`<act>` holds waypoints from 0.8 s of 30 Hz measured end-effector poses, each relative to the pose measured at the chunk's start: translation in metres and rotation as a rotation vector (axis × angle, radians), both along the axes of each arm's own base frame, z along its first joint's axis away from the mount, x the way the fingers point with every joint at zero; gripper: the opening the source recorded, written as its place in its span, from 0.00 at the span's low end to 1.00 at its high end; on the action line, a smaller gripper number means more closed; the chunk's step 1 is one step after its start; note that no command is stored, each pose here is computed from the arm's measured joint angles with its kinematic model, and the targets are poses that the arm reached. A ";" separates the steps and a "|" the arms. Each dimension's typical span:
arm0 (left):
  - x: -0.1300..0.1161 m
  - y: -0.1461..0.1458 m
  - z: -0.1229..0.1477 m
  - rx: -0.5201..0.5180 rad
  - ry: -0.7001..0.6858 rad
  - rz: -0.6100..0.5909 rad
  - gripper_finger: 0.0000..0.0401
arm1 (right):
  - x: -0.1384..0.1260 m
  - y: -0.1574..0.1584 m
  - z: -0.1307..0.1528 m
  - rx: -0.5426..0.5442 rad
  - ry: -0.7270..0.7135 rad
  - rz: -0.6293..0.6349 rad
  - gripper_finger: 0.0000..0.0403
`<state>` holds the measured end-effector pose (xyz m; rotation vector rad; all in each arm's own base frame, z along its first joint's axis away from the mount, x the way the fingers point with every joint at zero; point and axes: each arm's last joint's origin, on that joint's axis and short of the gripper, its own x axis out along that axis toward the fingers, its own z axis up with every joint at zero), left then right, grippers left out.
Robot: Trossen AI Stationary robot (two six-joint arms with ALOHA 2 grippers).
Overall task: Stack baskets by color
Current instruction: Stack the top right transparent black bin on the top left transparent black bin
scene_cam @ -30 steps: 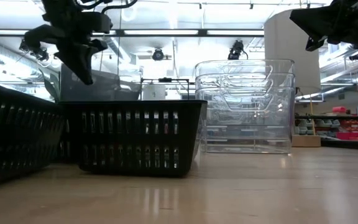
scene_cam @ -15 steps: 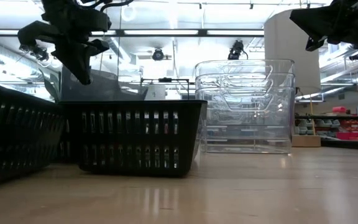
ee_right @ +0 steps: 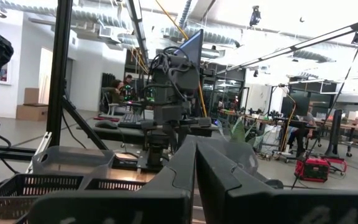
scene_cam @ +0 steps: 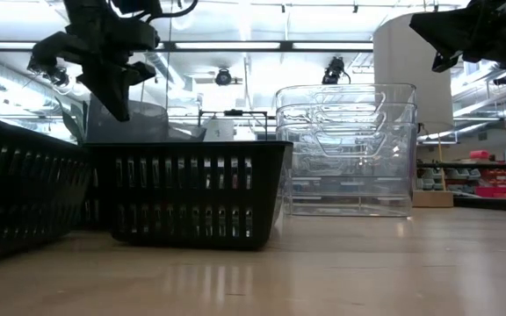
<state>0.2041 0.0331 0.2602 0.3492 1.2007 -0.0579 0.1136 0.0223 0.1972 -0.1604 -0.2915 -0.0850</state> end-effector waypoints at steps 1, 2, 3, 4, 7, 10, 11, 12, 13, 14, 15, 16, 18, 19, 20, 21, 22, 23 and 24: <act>0.000 0.001 0.000 -0.010 0.000 0.000 0.01 | 0.000 0.000 0.000 0.000 0.000 0.000 0.05; 0.001 0.001 -0.002 -0.016 0.005 0.001 0.01 | 0.000 0.000 0.000 0.000 0.000 0.000 0.05; 0.003 0.001 -0.004 -0.017 0.013 0.001 0.01 | 0.000 0.000 0.000 0.000 0.000 0.000 0.05; 0.004 0.002 -0.005 -0.018 0.021 0.002 0.01 | 0.000 0.000 0.000 0.000 0.000 0.000 0.05; 0.007 0.002 -0.007 -0.019 0.024 -0.001 0.01 | 0.000 0.000 0.000 0.000 0.000 0.000 0.05; 0.010 0.002 -0.011 -0.021 0.042 0.000 0.01 | 0.000 0.000 0.000 0.000 0.000 0.000 0.05; 0.012 0.002 -0.012 -0.023 0.043 0.000 0.01 | 0.000 0.000 0.000 0.000 0.000 0.000 0.05; 0.012 0.002 -0.013 -0.025 0.047 0.004 0.02 | 0.000 0.000 0.000 0.000 -0.001 0.000 0.05; 0.012 0.002 -0.014 -0.028 0.052 0.009 0.02 | 0.000 0.000 0.000 0.000 0.000 0.000 0.05; 0.014 0.003 -0.014 -0.027 0.046 0.010 0.04 | 0.000 0.000 0.000 0.001 -0.001 0.000 0.05; 0.016 0.003 -0.015 -0.024 0.037 0.010 0.05 | 0.000 0.000 0.000 0.000 0.000 0.000 0.05; 0.017 0.003 -0.015 -0.022 0.033 0.011 0.07 | 0.000 0.000 0.000 0.000 0.000 0.000 0.05; 0.017 0.003 -0.014 -0.015 0.024 0.013 0.11 | 0.000 0.000 0.000 0.000 0.001 0.000 0.05; 0.018 0.004 -0.014 -0.012 0.008 0.017 0.14 | 0.000 0.000 0.000 0.000 0.001 0.000 0.05; 0.020 0.004 -0.013 -0.009 -0.005 0.026 0.16 | 0.000 0.000 0.000 0.000 0.002 0.000 0.05; 0.020 0.004 -0.013 -0.008 -0.006 0.040 0.19 | 0.000 0.000 0.000 0.000 0.001 0.000 0.05; 0.019 0.004 -0.013 -0.004 -0.004 0.054 0.22 | 0.000 0.000 0.000 0.000 0.001 0.000 0.05; 0.019 0.005 -0.012 0.000 -0.007 0.080 0.25 | 0.000 0.000 0.000 0.000 0.001 0.000 0.05; 0.020 0.005 -0.010 0.009 -0.009 0.105 0.28 | 0.000 0.000 0.000 0.000 0.000 0.000 0.05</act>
